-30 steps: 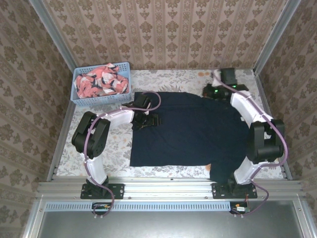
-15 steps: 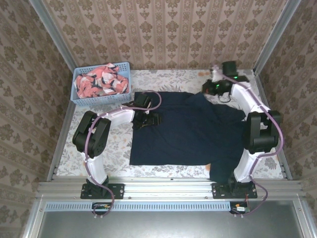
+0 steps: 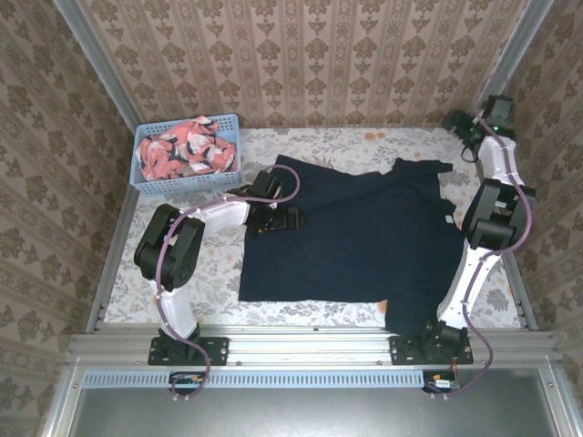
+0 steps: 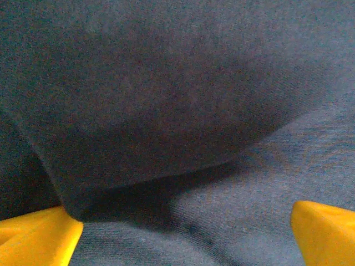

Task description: Fold and stack the mixed laundry pile

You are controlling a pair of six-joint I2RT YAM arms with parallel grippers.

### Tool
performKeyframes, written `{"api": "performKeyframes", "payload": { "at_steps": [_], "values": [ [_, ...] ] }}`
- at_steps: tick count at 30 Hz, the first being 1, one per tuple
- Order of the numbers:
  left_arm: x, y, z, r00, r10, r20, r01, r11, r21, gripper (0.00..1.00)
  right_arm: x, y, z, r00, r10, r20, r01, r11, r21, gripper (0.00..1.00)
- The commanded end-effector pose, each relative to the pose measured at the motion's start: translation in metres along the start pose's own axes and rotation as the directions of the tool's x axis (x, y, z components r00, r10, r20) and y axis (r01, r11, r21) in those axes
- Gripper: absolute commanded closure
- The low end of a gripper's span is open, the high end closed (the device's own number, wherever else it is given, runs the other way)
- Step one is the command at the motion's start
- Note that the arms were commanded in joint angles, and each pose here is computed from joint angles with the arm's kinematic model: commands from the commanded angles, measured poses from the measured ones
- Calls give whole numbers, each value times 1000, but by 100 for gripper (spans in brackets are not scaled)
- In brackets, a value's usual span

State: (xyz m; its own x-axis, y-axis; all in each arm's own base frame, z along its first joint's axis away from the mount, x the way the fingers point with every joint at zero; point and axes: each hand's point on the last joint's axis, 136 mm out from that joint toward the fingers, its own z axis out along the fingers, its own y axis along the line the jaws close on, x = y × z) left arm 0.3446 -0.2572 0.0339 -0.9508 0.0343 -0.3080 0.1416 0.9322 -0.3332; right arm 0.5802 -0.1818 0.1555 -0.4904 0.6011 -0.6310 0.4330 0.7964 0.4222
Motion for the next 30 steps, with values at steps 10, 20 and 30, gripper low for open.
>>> {"api": "performKeyframes", "payload": {
  "at_steps": [10, 20, 30],
  "values": [
    [-107, 6, -58, 973, 52, 225, -47, 999, -27, 6, 154, 47, -92, 959, -190, -209, 197, 980, 14, 45],
    [-178, -32, -17, 964, 13, 267, -52, 989, 141, 28, 203, -5, -83, 932, -115, -344, 182, 969, 170, 59],
    [-220, -36, 44, 956, -63, 285, 4, 979, 204, 44, 214, -49, -61, 938, 32, -346, 66, 962, 266, 74]
  ]
}}
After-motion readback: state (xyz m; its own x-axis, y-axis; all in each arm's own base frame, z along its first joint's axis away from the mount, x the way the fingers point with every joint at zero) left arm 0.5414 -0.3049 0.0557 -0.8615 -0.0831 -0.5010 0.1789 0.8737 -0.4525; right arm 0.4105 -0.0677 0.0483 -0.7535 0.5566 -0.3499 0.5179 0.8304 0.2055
